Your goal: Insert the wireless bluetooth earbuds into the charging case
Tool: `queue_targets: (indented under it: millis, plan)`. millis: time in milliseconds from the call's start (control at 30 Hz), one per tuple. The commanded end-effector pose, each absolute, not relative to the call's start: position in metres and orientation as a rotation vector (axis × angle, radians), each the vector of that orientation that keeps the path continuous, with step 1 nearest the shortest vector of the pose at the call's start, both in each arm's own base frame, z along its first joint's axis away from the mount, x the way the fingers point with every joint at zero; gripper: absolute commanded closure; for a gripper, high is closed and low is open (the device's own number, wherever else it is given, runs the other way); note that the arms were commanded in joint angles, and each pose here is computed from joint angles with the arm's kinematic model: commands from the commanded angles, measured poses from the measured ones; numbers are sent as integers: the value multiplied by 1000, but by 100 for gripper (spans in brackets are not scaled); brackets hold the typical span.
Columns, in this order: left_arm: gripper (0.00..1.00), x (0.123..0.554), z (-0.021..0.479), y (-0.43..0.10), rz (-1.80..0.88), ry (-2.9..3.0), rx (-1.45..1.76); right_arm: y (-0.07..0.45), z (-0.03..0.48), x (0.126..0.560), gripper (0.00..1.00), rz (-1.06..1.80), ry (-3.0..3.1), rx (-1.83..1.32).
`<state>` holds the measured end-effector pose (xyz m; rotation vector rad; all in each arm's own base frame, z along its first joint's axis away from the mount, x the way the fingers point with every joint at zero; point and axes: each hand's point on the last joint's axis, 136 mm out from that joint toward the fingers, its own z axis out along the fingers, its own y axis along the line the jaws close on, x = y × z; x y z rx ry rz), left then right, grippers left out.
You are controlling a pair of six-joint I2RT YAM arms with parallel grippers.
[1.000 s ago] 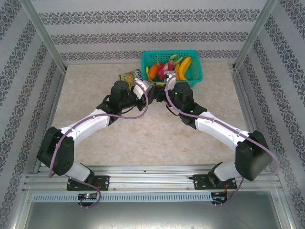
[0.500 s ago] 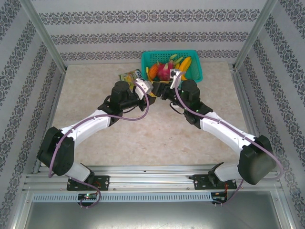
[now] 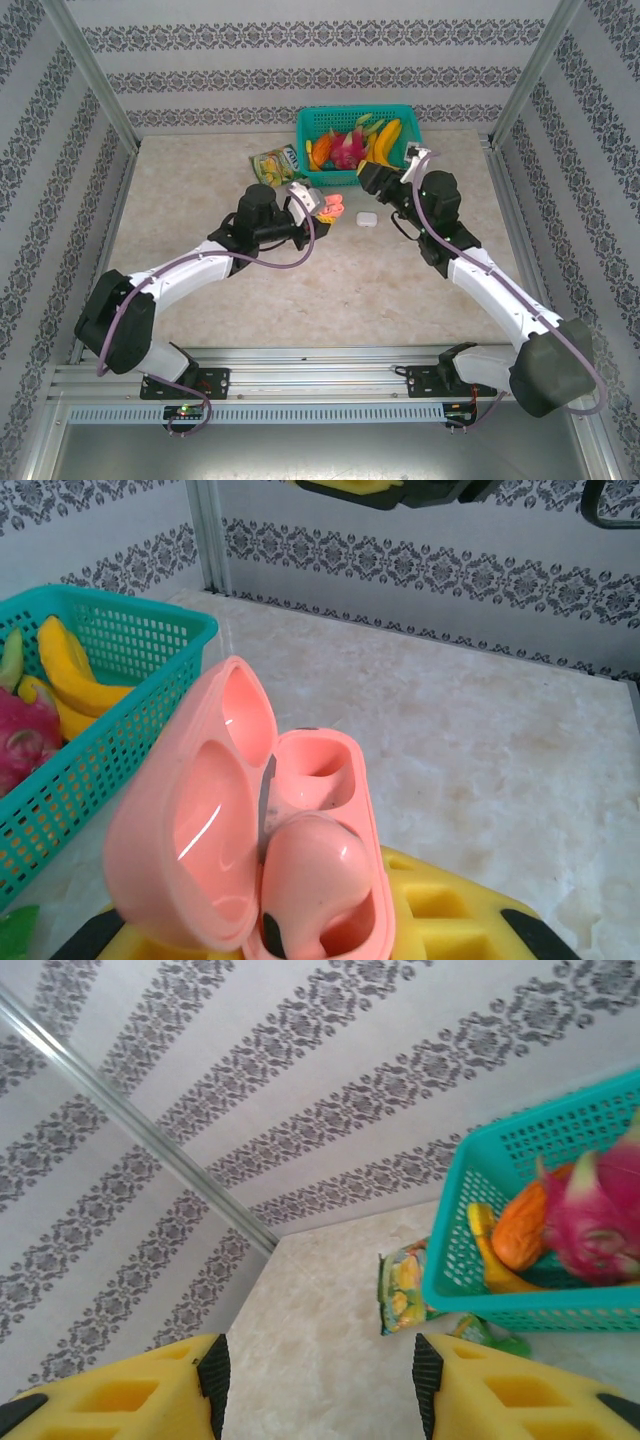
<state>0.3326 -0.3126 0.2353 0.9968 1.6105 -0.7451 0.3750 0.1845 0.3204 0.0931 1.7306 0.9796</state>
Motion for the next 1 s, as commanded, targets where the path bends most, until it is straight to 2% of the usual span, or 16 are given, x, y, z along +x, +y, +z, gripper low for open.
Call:
queue_targets:
  millis: [0, 333, 767, 967]
  plan:
    - [100, 333, 259, -302, -682, 1514, 966, 174, 302, 373, 46, 978, 1785, 150]
    - [100, 337, 255, -255, -531, 1540, 831, 190, 238, 386, 45, 938, 2049, 142]
    - [100, 345, 250, -167, -331, 1589, 551, 287, 141, 400, 47, 724, 2495, -107]
    - [100, 342, 249, -140, -277, 1592, 457, 314, 102, 412, 46, 517, 2630, -171]
